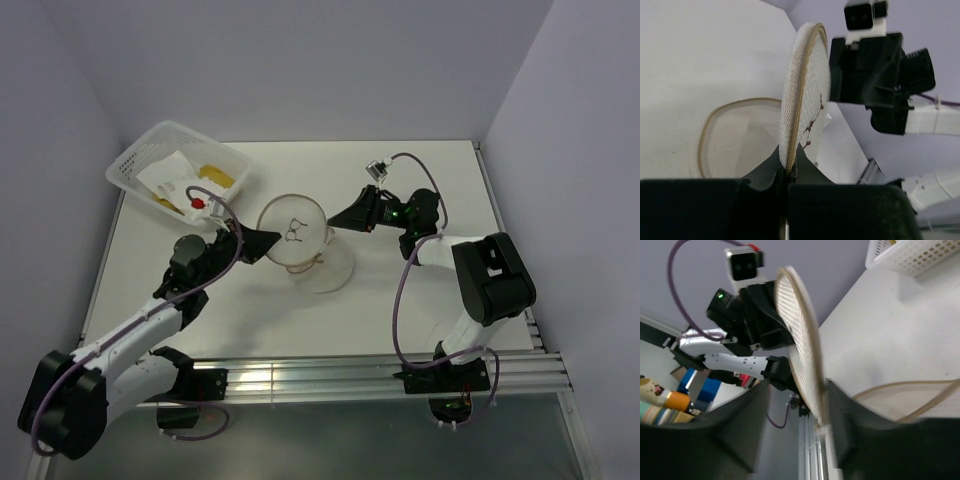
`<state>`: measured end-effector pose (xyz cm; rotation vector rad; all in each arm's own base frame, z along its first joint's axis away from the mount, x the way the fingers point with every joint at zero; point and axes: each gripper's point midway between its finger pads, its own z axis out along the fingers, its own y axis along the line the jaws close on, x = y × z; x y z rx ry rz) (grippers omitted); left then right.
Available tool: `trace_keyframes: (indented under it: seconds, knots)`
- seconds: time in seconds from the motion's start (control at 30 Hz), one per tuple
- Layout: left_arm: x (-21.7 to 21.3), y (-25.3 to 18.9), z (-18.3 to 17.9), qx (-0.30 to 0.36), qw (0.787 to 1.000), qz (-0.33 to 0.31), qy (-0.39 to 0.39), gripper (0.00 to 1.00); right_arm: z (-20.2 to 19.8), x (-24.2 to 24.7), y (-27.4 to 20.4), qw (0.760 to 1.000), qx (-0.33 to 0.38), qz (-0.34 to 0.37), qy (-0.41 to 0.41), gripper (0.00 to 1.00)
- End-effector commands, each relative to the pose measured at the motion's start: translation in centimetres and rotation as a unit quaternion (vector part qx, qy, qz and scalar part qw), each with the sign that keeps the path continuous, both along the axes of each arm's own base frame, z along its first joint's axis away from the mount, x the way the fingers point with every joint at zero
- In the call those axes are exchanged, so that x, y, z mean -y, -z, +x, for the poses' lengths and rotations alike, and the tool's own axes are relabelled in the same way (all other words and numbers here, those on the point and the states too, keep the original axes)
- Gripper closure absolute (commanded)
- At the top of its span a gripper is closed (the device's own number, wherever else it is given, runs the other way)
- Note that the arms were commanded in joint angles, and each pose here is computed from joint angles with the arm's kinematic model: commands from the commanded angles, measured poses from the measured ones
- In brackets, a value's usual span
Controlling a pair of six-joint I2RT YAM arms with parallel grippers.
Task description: Place the bra in the laundry bag and zip it closed
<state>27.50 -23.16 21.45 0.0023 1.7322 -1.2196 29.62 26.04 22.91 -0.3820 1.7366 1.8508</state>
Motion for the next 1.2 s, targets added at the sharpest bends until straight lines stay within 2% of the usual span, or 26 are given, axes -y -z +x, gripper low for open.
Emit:
trace_keyframes:
  seconds: [0.0, 0.03, 0.07, 0.1, 0.13, 0.17, 0.2, 0.27, 0.47, 0.57, 0.67, 0.7, 0.77, 0.83, 0.87, 0.93, 0.97, 1.1, 1.17]
  knots:
    - [-3.5, -2.7, 1.1, 0.027, 0.994, 0.013, -0.107, 1.00, 1.4, -0.1, -0.9, 0.999, 0.021, -0.002, 0.023, 0.32]
    - [-4.2, -3.5, 1.2, 0.030, 0.992, 0.015, -0.124, 1.00, 2.0, -0.2, -0.9, 0.999, 0.025, -0.011, 0.037, 0.17]
    - [-4.9, -4.0, 1.1, 0.034, 0.989, 0.020, -0.141, 1.00, 3.1, -0.1, 0.8, 0.996, -0.030, -0.043, 0.067, 0.12]
    - [-5.9, -4.3, 0.6, 0.028, 0.987, 0.028, -0.157, 1.00, 3.8, 0.1, 1.4, 0.992, 0.020, -0.085, 0.091, 0.08]
    - [-6.7, -5.7, 0.7, 0.041, 0.983, 0.031, -0.178, 1.00, 4.0, 0.0, 2.9, 0.984, -0.026, -0.145, 0.102, 0.01]
    - [-7.3, -6.5, 0.6, 0.049, 0.980, 0.033, -0.190, 1.00, 5.9, 0.5, 2.7, 0.969, -0.002, -0.185, 0.164, 0.00]
    - [-7.7, -7.0, 0.2, 0.052, 0.979, 0.036, -0.196, 1.00, 6.6, 0.6, 2.2, 0.961, 0.032, -0.208, 0.180, 0.00]
    - [-7.8, -9.0, -0.1, 0.079, 0.977, 0.038, -0.193, 1.00, 6.7, 0.6, 1.3, 0.958, 0.041, -0.204, 0.197, 0.00]
    - [-6.7, -11.4, 0.5, 0.100, 0.976, 0.076, -0.177, 1.00, 6.6, 2.2, 1.5, 0.943, 0.029, -0.218, 0.249, 0.00]
    - [-4.8, -10.5, 1.1, 0.087, 0.979, 0.102, -0.153, 1.00, 5.7, 3.2, 1.7, 0.937, 0.027, -0.220, 0.272, 0.00]
    - [-1.4, -6.9, 1.8, 0.046, 0.980, 0.150, -0.127, 1.00, 4.3, 3.6, 2.1, 0.930, 0.043, -0.235, 0.281, 0.01]
    - [-1.1, -6.9, 2.2, 0.045, 0.976, 0.161, -0.143, 1.00, 3.7, 3.6, 2.5, 0.928, 0.044, -0.242, 0.280, 0.01]
    - [1.6, -4.4, 1.9, 0.027, 0.970, 0.207, -0.121, 1.00, 3.4, 4.7, 2.0, 0.916, 0.050, -0.249, 0.310, 0.02]
    - [3.2, -4.5, 2.0, 0.024, 0.963, 0.238, -0.125, 1.00, 2.9, 6.0, 2.6, 0.904, 0.037, -0.262, 0.337, 0.05]
    - [4.0, -2.8, 2.5, 0.009, 0.956, 0.267, -0.123, 1.00, 2.9, 7.1, 1.5, 0.892, 0.045, -0.258, 0.368, 0.05]
    - [4.7, -2.9, 2.8, 0.003, 0.946, 0.295, -0.137, 1.00, 2.2, 8.2, 1.8, 0.881, 0.039, -0.269, 0.387, 0.08]
    - [5.3, -1.5, 3.2, -0.008, 0.938, 0.317, -0.138, 1.00, 1.9, 9.1, 0.7, 0.873, 0.047, -0.262, 0.409, 0.09]
    - [7.1, -1.5, 3.5, -0.018, 0.920, 0.362, -0.151, 1.00, 0.8, 12.0, 0.8, 0.841, 0.045, -0.267, 0.468, 0.18]
    - [9.1, -1.2, 2.8, -0.011, 0.920, 0.368, -0.135, 1.00, 0.4, 13.7, 1.1, 0.820, 0.034, -0.277, 0.499, 0.22]
